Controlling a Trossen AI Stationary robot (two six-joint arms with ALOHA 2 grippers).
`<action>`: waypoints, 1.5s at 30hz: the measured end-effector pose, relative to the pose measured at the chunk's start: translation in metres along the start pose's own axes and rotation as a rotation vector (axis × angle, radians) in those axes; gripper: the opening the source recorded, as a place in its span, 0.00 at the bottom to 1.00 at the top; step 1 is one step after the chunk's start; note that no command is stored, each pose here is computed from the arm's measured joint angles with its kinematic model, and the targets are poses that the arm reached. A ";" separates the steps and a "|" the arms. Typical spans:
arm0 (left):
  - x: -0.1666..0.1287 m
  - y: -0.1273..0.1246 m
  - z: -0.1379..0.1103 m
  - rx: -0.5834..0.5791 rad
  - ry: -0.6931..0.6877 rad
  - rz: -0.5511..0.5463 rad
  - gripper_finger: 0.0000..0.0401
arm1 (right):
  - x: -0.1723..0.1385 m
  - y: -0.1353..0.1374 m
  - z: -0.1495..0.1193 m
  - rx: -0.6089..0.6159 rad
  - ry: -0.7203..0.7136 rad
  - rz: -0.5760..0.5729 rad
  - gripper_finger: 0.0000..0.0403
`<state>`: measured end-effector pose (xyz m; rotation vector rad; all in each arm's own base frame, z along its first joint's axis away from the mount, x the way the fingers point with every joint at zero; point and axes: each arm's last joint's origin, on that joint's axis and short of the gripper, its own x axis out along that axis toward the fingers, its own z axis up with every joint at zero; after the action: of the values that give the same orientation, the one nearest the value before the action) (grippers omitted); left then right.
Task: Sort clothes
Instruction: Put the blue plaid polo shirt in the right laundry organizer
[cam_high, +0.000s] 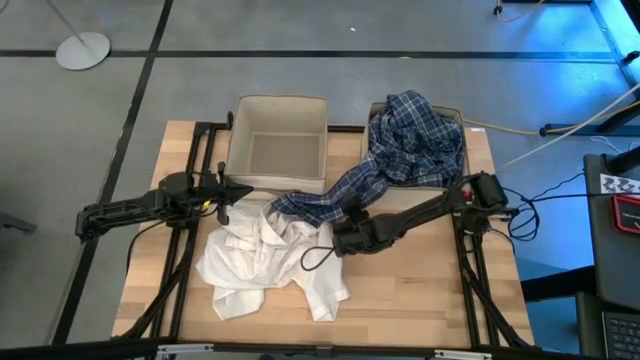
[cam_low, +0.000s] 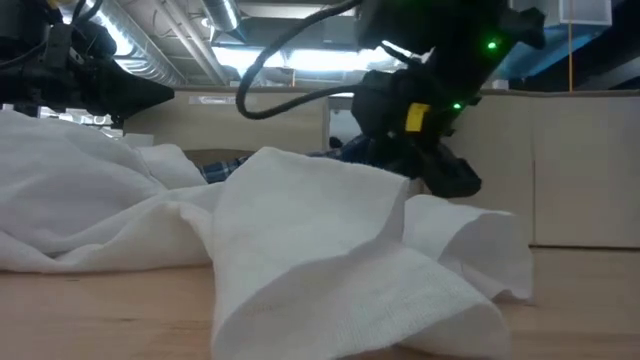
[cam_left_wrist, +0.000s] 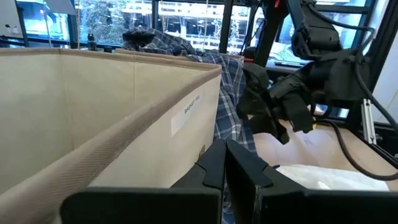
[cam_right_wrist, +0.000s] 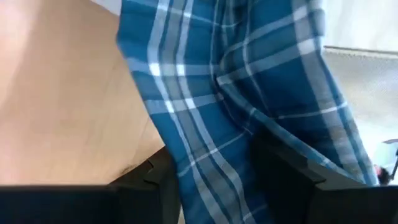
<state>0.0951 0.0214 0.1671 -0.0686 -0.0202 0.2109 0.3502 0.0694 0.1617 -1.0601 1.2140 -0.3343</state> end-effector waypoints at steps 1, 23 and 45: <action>0.000 0.000 0.000 0.000 0.000 0.000 0.01 | 0.002 -0.001 0.000 0.008 0.002 0.003 0.43; 0.000 0.000 0.000 -0.001 0.000 0.000 0.01 | -0.048 -0.088 -0.008 0.407 -0.063 -0.116 0.02; 0.000 0.000 0.000 -0.008 0.004 0.000 0.01 | -0.135 -0.213 -0.163 0.864 -0.045 -0.421 0.01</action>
<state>0.0954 0.0215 0.1668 -0.0774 -0.0174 0.2109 0.2227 -0.0210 0.4184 -0.5372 0.6635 -1.0457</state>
